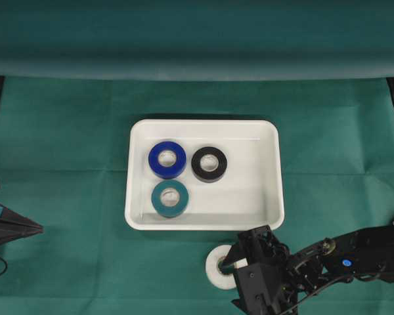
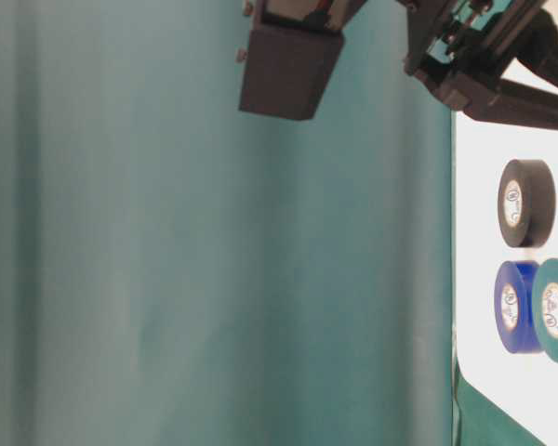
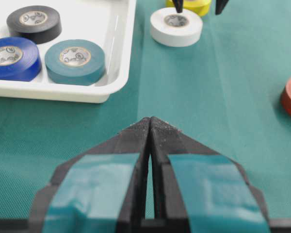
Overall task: Put the tape into the white case with the right arm.
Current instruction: 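Lower the right gripper onto the white tape roll and grasp it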
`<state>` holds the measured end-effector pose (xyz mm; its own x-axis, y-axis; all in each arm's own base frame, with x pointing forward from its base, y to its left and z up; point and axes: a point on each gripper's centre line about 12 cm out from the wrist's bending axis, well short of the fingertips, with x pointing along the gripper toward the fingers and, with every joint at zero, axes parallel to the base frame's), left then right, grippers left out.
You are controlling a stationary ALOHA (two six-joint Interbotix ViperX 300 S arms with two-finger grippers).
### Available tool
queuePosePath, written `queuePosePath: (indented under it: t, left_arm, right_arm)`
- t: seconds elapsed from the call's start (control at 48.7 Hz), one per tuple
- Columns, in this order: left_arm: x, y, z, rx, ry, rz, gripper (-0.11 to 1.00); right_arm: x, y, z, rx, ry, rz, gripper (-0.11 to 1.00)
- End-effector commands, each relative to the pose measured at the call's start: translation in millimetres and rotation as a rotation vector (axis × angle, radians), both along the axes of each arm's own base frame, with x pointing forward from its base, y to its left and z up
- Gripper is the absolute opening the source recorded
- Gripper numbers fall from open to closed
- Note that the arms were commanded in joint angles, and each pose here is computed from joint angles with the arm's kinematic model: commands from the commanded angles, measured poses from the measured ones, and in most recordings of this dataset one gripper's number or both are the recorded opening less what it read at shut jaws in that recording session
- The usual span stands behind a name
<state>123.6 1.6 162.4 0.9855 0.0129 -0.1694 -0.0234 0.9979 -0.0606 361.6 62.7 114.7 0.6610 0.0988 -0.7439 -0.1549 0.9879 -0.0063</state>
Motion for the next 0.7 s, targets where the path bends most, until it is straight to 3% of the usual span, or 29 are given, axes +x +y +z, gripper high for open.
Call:
queuePosePath:
  t: [0.0,0.534,0.678]
  left_arm:
    - [1,0,4,0.002,-0.008,0.001,0.00]
    - [1,0,5,0.002,-0.009,0.001,0.00]
    - [1,0,5,0.003,-0.009,0.000,0.00]
  right_arm:
    - [6,2,6,0.003,-0.021,0.005,0.60]
    - [12,-4,-11,-0.014,0.029,-0.023,0.59]
    - [13,-4,-11,-0.011,0.026,-0.024,0.51]
